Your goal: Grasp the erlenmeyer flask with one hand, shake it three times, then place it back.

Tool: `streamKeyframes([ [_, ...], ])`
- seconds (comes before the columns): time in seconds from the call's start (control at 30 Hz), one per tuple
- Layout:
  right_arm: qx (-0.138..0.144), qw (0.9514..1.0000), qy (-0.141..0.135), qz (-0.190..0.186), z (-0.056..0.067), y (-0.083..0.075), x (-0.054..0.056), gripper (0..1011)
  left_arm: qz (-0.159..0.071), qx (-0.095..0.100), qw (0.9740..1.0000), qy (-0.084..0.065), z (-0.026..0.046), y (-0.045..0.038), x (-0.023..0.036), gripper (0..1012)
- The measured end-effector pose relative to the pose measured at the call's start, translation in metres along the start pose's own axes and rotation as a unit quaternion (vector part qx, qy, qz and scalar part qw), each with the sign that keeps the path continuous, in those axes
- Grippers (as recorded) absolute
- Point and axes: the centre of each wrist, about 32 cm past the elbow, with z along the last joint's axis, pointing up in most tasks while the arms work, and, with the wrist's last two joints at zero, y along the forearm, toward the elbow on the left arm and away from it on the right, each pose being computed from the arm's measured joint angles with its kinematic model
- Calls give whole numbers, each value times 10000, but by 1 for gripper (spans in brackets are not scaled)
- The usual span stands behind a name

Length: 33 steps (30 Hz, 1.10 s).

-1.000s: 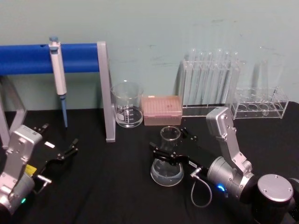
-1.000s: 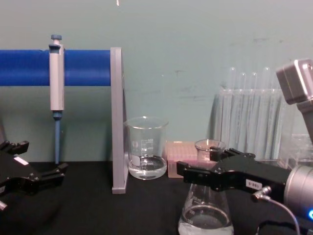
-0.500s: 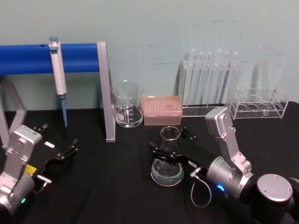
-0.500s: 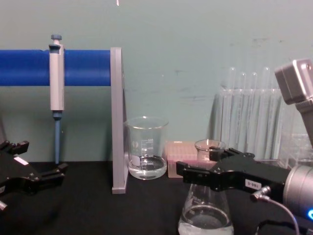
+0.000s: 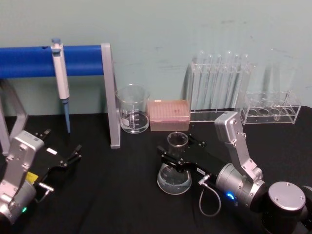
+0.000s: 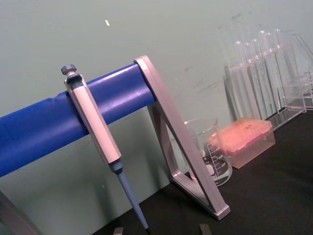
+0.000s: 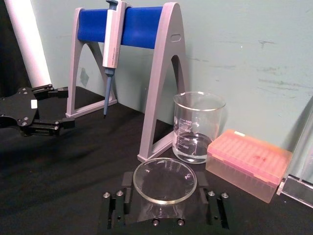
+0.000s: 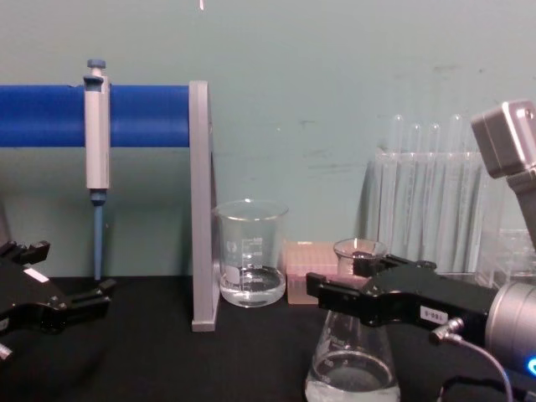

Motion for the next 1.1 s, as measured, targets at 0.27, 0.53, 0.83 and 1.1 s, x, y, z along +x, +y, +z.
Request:
streamKeyframes([
  [0.27, 1, 10000, 3, 0, 0, 0, 0, 567, 0, 1, 10000, 0, 0, 0, 0, 1001],
  [0.53, 3, 10000, 7, 0, 0, 0, 0, 453, 0, 0, 10000, 0, 0, 0, 0, 1001],
  [0.83, 3, 10000, 8, 0, 0, 0, 0, 453, 0, 0, 10000, 0, 0, 0, 0, 1001],
  [1.1, 32, 10000, 59, -2, -6, -12, -4, 452, 0, 0, 10000, 0, 0, 0, 0, 1001],
])
